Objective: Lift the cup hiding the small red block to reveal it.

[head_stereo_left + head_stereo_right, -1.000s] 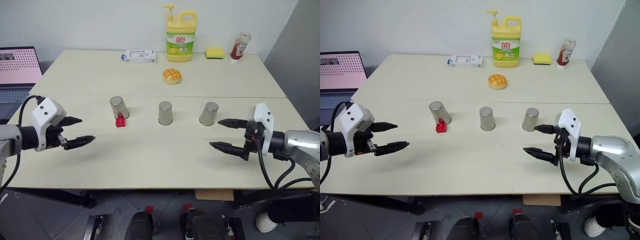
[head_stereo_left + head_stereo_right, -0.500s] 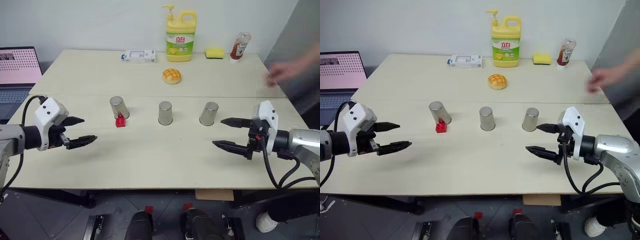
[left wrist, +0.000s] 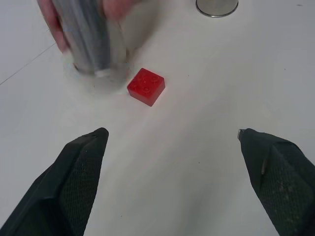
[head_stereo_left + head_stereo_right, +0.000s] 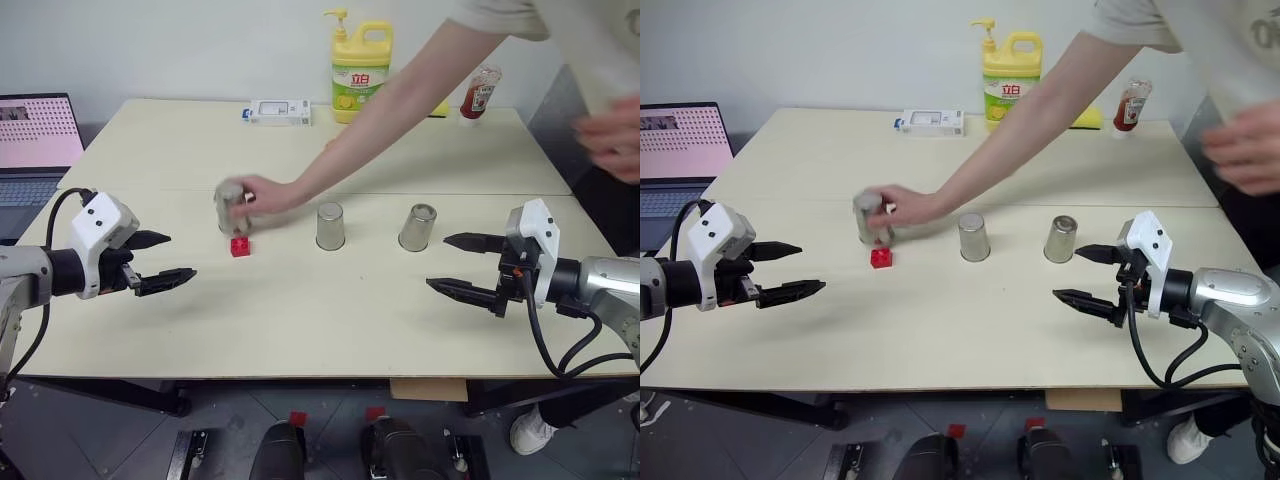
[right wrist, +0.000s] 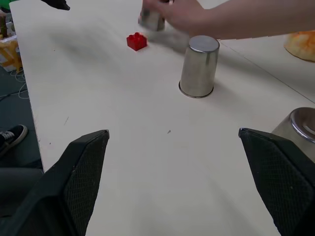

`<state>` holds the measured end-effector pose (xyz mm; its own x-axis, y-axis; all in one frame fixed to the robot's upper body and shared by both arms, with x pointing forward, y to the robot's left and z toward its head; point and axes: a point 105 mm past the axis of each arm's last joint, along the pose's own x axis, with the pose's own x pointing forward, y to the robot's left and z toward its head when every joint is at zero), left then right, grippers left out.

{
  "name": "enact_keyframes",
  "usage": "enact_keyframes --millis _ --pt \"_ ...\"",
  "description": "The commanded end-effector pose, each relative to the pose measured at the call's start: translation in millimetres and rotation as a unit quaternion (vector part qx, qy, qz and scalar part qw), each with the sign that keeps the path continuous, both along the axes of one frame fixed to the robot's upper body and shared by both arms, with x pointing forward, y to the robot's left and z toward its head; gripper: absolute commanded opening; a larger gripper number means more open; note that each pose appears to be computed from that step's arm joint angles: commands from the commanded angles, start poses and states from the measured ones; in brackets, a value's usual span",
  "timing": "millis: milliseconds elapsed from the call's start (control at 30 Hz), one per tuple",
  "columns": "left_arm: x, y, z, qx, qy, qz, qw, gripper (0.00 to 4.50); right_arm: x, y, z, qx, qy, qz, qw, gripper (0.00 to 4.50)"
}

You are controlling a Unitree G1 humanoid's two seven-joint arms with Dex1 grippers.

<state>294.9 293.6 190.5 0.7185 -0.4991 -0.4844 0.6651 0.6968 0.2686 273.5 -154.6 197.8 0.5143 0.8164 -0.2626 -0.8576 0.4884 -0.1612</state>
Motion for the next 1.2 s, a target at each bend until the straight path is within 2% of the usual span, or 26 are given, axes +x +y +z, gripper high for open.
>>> enact_keyframes --millis 33,667,867,1200 --pt "1 -3 11 0.003 -0.021 -0.006 1.0 4.49 -3 4 10 -0.006 -0.025 0.01 1.0 4.5" --pt "1 -3 11 0.007 -0.023 -0.011 1.0 4.49 -2 4 7 -0.006 -0.02 0.006 1.0 4.5" --pt "1 -13 11 0.004 -0.025 -0.028 0.999 4.49 -3 10 8 0.002 -0.016 0.014 1.0 4.5" --pt "3 -42 13 0.004 -0.027 -0.079 0.997 4.49 28 60 17 0.031 -0.063 0.016 0.997 4.5"
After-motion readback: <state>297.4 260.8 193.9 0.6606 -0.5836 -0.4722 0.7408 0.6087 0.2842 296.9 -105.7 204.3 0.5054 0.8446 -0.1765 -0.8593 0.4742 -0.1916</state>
